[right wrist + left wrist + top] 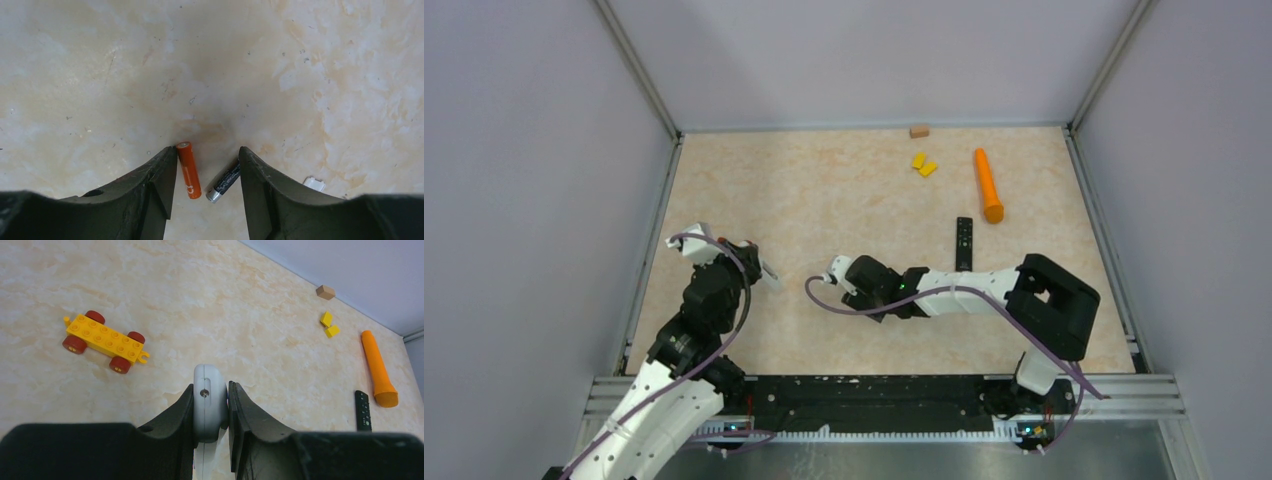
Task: Load the batteries into the remote control
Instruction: Pick up the battery from the center of the board.
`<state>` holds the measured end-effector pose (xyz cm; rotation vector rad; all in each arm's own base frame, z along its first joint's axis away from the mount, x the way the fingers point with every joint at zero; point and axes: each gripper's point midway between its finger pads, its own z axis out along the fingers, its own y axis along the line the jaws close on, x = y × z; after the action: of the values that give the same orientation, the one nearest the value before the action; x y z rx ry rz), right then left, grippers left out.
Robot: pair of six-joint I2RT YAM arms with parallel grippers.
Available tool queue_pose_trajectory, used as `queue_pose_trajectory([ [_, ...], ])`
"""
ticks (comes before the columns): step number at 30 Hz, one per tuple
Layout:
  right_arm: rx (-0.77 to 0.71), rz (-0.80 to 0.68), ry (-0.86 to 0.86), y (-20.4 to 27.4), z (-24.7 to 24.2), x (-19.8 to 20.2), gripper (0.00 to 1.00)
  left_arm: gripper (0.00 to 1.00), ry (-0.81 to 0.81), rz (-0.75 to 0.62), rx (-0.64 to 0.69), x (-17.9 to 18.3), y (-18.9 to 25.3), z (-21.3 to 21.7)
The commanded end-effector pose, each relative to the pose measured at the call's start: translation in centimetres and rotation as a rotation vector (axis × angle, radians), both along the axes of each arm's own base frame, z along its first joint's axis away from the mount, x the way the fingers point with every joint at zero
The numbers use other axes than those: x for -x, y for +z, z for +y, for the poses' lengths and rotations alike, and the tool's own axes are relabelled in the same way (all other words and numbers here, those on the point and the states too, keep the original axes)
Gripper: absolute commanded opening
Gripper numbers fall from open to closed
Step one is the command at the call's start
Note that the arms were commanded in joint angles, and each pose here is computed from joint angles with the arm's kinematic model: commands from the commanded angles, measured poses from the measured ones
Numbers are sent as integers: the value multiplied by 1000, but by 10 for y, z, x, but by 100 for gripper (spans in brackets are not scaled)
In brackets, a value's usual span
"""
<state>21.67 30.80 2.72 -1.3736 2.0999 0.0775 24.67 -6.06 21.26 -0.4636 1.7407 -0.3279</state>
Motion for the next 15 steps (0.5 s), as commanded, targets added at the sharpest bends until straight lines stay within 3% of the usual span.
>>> queue_pose_trajectory([
  [1, -7, 10, 23, 0, 12, 1, 46, 0, 19, -70, 28, -1, 30, 4],
  [15, -13, 231, -75, -17, -13, 21, 33, 0, 10, -66, 31, -1, 30, 3],
])
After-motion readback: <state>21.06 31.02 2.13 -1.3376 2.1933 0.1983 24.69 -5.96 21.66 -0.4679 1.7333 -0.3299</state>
